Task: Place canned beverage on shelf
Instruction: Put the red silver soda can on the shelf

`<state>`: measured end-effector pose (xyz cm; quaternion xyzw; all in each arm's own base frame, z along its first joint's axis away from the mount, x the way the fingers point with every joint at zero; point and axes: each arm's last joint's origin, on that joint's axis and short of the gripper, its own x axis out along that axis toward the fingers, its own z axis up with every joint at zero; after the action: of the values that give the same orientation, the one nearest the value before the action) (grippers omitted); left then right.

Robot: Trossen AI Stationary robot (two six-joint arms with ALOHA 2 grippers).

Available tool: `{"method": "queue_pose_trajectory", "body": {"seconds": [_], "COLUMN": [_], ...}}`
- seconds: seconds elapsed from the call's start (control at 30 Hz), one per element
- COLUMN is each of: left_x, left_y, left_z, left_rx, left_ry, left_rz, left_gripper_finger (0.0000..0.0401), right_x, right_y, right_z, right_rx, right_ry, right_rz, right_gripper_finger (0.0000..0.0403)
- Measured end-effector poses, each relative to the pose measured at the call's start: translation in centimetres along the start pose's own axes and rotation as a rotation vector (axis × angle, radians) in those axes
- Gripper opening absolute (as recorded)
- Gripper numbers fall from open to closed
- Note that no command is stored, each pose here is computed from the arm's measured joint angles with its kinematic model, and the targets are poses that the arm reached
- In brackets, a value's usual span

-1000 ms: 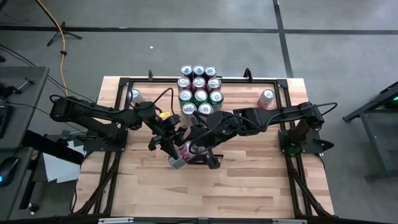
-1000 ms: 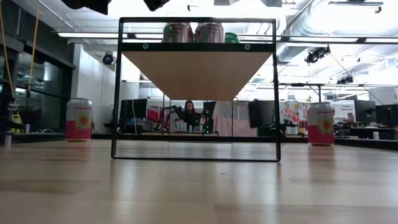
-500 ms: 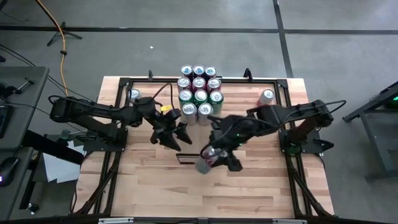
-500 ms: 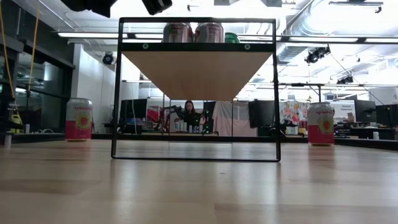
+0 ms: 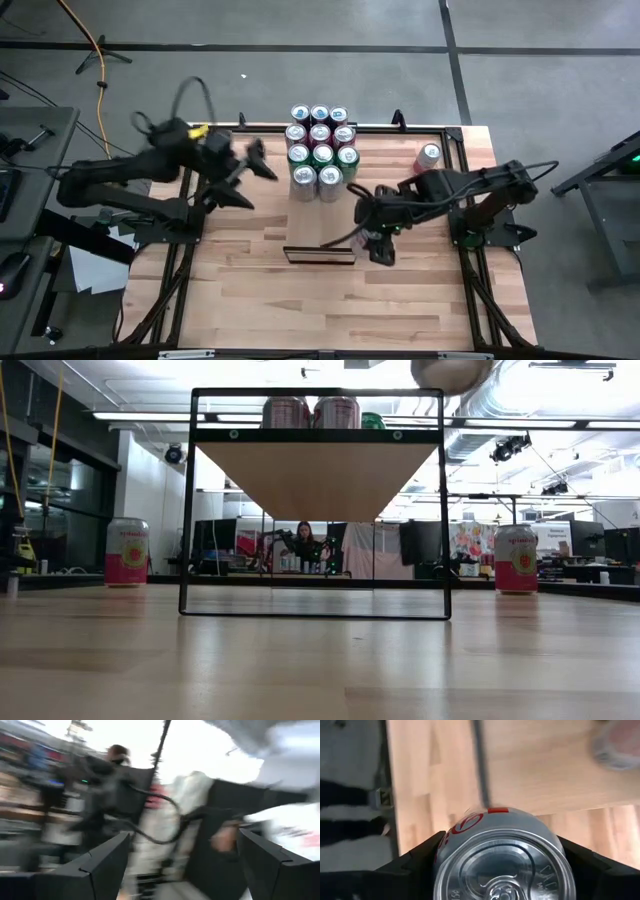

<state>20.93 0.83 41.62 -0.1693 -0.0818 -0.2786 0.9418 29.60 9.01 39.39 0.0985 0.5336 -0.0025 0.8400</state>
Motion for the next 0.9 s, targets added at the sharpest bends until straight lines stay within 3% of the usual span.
{"method": "queue_pose_trajectory", "body": {"seconds": [0.17,0.23,0.33,0.6,0.9], "left_x": [-2.7,-3.6,-4.6,-5.0,-3.6], "left_y": [-3.9,-5.1,-6.3,-6.7,-5.6], "left_z": [3.3,4.1,4.5,4.2,3.3], "left_rx": [0.273,0.336,0.365,0.369,0.362], "left_ry": [0.101,0.126,0.104,0.131,0.200], "left_rz": [0.340,0.465,0.566,0.620,0.631], "left_gripper_finger": [0.0293,0.0293,0.0293,0.0293,0.0293], "right_x": [0.0,0.3,1.5,4.6,4.9], "right_y": [-1.9,-2.5,-3.1,-3.5,-4.8], "right_z": [0.5,0.8,1.3,2.7,3.4], "right_rx": [0.109,0.137,0.158,0.122,0.143], "right_ry": [-0.018,-0.011,0.011,0.047,0.029], "right_rz": [-0.102,-0.136,-0.179,-0.207,-0.221], "right_gripper_finger": [0.0283,0.0283,0.0283,0.0283,0.0283]}}
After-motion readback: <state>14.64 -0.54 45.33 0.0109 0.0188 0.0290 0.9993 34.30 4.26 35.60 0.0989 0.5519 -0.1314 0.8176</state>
